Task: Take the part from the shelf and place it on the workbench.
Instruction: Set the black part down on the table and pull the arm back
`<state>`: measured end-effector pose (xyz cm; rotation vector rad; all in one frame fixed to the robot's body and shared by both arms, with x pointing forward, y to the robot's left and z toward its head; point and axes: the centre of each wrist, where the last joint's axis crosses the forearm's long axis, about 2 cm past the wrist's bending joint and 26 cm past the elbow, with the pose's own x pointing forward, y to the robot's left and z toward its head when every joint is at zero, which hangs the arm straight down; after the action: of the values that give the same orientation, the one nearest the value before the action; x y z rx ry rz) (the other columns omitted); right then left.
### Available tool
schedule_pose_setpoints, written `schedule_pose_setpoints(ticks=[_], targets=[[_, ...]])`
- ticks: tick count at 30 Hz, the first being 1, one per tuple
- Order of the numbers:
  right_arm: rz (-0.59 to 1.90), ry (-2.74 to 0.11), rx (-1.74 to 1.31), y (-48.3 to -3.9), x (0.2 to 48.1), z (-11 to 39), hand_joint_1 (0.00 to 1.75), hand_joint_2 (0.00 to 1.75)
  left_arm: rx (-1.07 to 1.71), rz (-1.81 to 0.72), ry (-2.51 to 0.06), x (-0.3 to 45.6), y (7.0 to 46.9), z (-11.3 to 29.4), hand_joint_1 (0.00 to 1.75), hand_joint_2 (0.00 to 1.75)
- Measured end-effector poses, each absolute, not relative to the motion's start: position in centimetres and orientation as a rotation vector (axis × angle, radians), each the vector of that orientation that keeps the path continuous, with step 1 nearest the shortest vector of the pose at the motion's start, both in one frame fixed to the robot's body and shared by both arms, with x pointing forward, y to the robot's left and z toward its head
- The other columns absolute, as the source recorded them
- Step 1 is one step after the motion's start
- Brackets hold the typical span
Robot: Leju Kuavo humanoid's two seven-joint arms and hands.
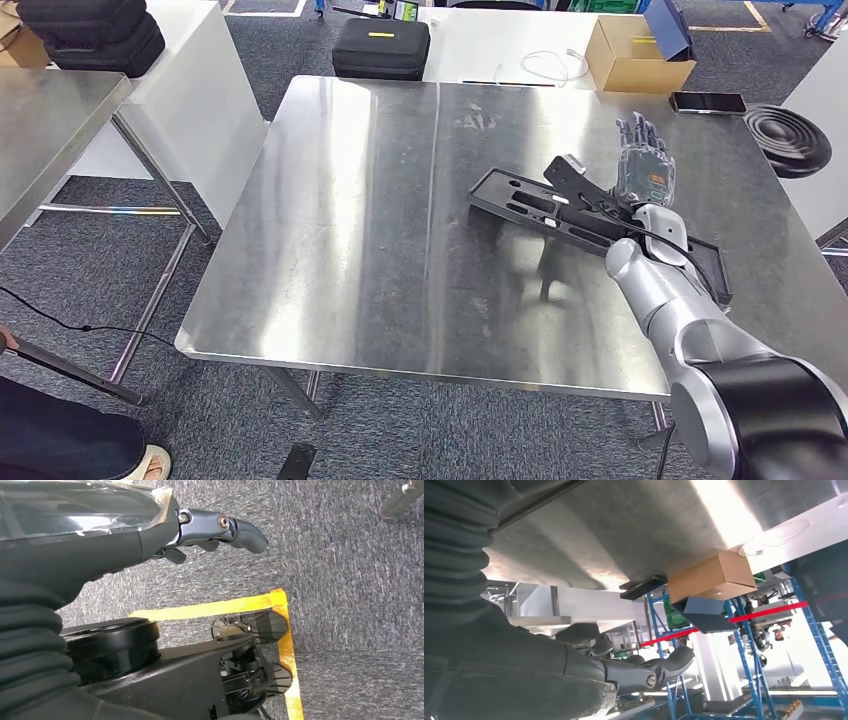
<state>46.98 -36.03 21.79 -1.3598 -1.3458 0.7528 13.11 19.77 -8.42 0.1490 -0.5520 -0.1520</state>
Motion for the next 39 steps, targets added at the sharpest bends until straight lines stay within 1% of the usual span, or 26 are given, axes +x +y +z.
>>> schedule_pose_setpoints(ticks=[6,16,20,23,26,31,36,39], targets=[[0.837,-1.377,-1.358,-35.7,47.3,22.5,0.0,1.75,0.147,-0.153,-0.55,13.1,19.7,-8.4,0.0,0.0],[0.813,-1.446,-1.376,-35.1,47.7,23.4,0.0,1.75,0.146,-0.151,-0.546,13.1,19.6,-8.4,0.0,0.0],[0.738,-1.554,-1.335,-35.1,48.0,24.3,0.0,1.75,0.135,-0.14,-0.563,13.0,19.6,-8.4,0.0,0.0],[0.632,-1.641,-1.312,-35.8,48.5,26.3,0.0,1.75,0.122,-0.136,-0.582,12.9,19.6,-8.5,0.0,0.0],[0.486,-1.691,-1.353,-38.2,48.9,29.4,0.0,1.75,0.118,-0.123,-0.582,12.4,19.7,-8.6,0.0,0.0],[0.245,-1.662,-1.47,-45.6,47.8,33.5,0.0,1.75,0.123,-0.103,-0.568,11.4,20.2,-9.0,0.0,0.0],[-0.002,-1.567,-1.557,-54.9,43.7,33.6,0.0,1.75,0.139,-0.08,-0.56,10.3,20.9,-9.4,0.0,0.0],[-0.115,-1.504,-1.59,-59.2,40.8,32.4,0.0,1.75,0.151,-0.068,-0.554,9.8,21.3,-9.6,0.0,0.0]])
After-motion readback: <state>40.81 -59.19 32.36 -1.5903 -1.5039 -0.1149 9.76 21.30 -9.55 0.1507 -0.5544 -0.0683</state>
